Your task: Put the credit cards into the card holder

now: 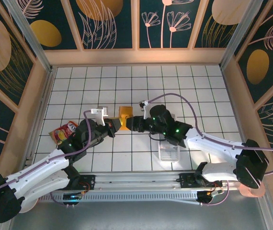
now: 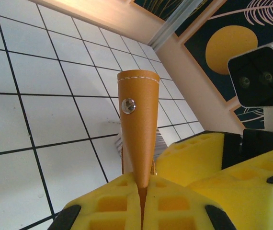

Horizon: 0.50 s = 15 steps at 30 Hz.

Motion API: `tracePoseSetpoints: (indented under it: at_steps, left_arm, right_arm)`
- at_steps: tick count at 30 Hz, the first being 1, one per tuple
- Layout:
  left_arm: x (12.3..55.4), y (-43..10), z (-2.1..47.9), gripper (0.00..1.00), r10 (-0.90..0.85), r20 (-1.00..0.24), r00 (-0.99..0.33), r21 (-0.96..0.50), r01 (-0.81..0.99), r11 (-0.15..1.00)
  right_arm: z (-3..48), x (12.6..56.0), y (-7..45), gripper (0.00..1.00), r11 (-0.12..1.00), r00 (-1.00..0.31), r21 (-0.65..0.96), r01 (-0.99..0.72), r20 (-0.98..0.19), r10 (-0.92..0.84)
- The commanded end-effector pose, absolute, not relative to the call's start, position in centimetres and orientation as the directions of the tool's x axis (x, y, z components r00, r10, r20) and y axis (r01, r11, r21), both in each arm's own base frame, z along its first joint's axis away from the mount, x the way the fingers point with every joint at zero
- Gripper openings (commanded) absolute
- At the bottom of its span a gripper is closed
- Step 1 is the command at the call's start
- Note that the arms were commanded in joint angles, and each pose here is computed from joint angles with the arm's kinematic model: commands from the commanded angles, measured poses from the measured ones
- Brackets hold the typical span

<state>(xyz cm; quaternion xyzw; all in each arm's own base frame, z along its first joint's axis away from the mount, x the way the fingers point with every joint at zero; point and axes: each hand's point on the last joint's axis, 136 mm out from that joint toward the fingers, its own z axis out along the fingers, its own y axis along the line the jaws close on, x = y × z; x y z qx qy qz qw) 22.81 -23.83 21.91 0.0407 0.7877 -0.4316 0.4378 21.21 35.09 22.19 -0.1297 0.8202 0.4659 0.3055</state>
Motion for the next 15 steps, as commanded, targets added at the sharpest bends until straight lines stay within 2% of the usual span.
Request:
tracePoseSetpoints:
  at_steps: [1, 12, 14, 15]
  left_arm:
    - [22.6, -24.4, 24.8, 0.0, -0.352, -0.732, -0.584, -0.663, 0.491, 0.565]
    - [22.3, -24.2, 25.2, 0.0, -0.367, -0.727, -0.58, -0.674, 0.498, 0.546]
    - [22.3, -24.1, 25.3, 0.0, -0.372, -0.727, -0.577, -0.675, 0.497, 0.546]
    - [22.3, -24.0, 25.3, 0.0, -0.374, -0.727, -0.576, -0.674, 0.495, 0.549]
  right_arm:
    - [22.6, 21.9, 35.5, 0.5, 0.558, -0.769, 0.664, -0.498, -0.636, 0.071]
    - [19.7, 23.6, 34.6, 0.5, 0.687, -0.77, 0.588, -0.427, -0.635, 0.066]
    - [19.2, 23.9, 34.4, 0.47, 0.706, -0.77, 0.574, -0.415, -0.635, 0.064]
    - [18.9, 23.9, 34.3, 0.42, 0.715, -0.769, 0.566, -0.411, -0.636, 0.062]
